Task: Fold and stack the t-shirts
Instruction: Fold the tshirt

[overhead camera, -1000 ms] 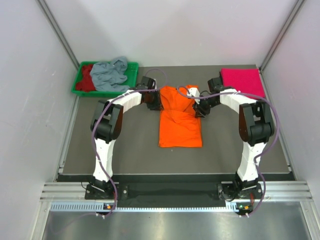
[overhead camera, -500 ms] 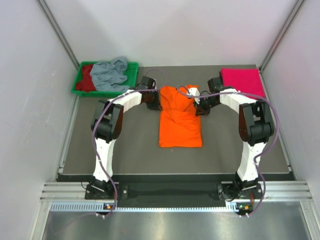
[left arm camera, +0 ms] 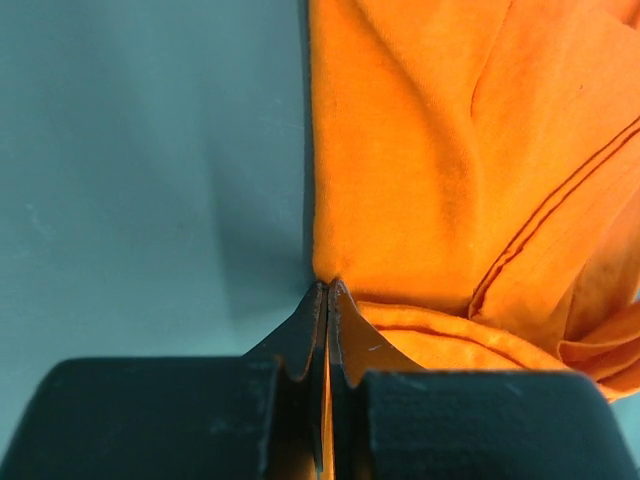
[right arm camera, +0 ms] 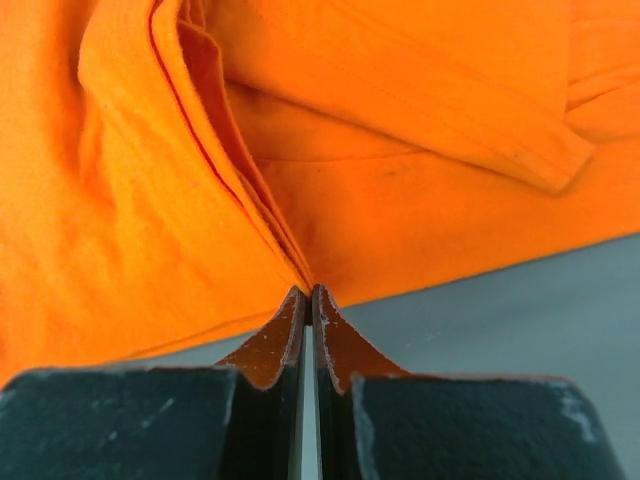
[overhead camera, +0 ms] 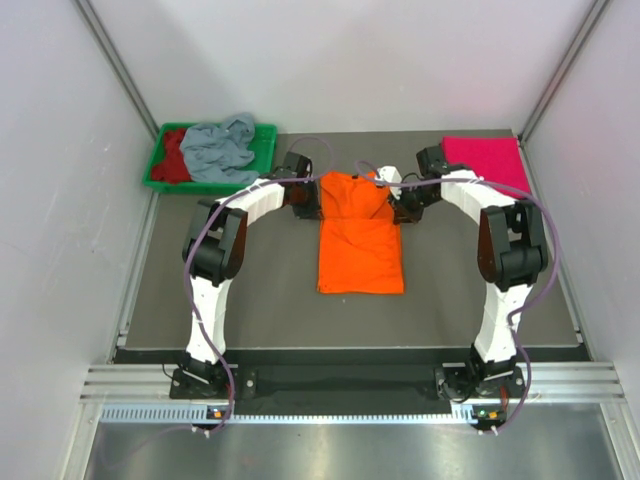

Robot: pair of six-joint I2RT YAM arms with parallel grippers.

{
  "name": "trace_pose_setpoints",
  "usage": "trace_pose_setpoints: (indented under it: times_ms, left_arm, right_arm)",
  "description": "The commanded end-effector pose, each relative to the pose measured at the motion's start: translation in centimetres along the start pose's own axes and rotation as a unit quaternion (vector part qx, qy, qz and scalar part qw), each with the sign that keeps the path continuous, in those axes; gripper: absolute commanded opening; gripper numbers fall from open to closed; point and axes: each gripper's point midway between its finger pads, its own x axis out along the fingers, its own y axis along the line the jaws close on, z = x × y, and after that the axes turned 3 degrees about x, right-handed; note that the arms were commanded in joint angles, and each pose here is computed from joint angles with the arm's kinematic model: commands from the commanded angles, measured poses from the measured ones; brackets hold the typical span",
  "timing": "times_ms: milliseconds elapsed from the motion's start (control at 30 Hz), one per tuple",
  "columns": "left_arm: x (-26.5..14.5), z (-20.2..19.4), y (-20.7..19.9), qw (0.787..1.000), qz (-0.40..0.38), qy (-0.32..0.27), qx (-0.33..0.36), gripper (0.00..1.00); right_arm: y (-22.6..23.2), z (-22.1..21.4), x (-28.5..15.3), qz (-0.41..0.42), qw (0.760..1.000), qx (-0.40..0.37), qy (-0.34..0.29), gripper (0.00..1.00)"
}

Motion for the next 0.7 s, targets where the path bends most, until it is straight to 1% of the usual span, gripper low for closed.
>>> trace_pose_setpoints:
  times_ms: [0,67,300,667]
  left_arm:
    - [0.8,-0.7,3.0,0.998,0.062,0.009,0.003,0.0]
    - [0.7,-0.6,3.1,0.998,0.067,0.006,0.002,0.0]
    - [0.7,-0.1,3.3,0.997,0.074,-0.003,-0.003,0.0]
    - [1.0,-0.2,4.4,0.995,0.1,-0.01,-0.008,0.0]
  right_arm:
    - [-1.6,1.1,-1.0,-0.011,1.0,0.0,-0.008,0.0]
    - [-1.7,0.6,-0.9,-0.009,1.0,0.009,0.003,0.0]
    - [-1.8,-0.1,-0.4,-0.002,1.0,0.022,0.01,0.0]
    - [-3.0,-2.0,0.6,-0.003,0.998,0.053,0.034,0.0]
